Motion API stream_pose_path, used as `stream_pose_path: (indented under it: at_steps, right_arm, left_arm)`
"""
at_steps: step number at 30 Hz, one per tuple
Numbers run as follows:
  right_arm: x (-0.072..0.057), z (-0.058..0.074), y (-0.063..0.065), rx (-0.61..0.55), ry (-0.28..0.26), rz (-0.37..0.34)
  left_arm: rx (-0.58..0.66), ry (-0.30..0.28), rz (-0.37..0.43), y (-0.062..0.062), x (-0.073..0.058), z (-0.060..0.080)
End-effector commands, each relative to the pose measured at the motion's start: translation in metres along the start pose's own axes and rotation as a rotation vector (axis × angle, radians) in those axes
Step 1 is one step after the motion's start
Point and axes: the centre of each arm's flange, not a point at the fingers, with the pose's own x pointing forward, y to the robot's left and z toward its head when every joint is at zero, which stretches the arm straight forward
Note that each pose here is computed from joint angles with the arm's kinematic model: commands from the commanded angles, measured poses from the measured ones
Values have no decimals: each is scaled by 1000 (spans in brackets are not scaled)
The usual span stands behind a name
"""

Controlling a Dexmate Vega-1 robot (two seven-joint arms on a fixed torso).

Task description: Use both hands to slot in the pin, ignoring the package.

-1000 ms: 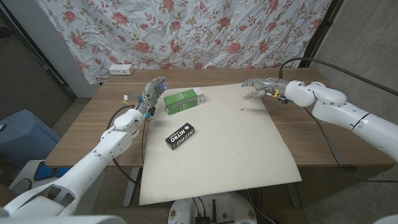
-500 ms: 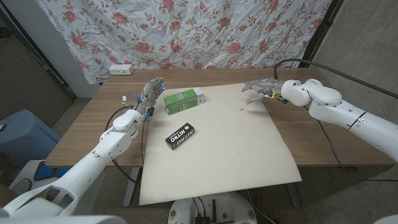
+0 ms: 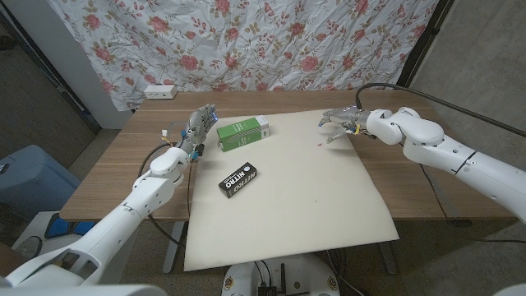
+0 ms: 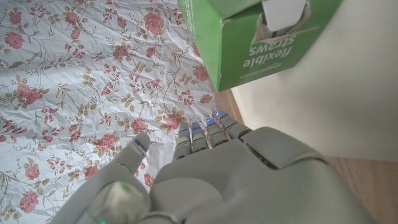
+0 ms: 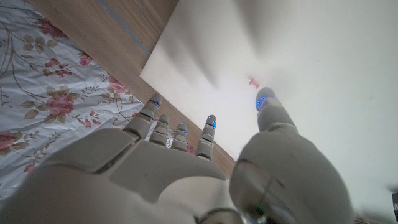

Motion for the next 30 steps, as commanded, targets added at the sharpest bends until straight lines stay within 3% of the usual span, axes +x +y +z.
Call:
stream_pose_path:
  at_steps: [1, 30]
  right_arm:
    - [7, 6, 6, -16, -2, 9]
    - [22, 18, 15, 8, -31, 40]
  left_arm:
    - [-2, 14, 4, 1, 0, -6]
    - [-1, 40, 9, -2, -5, -17]
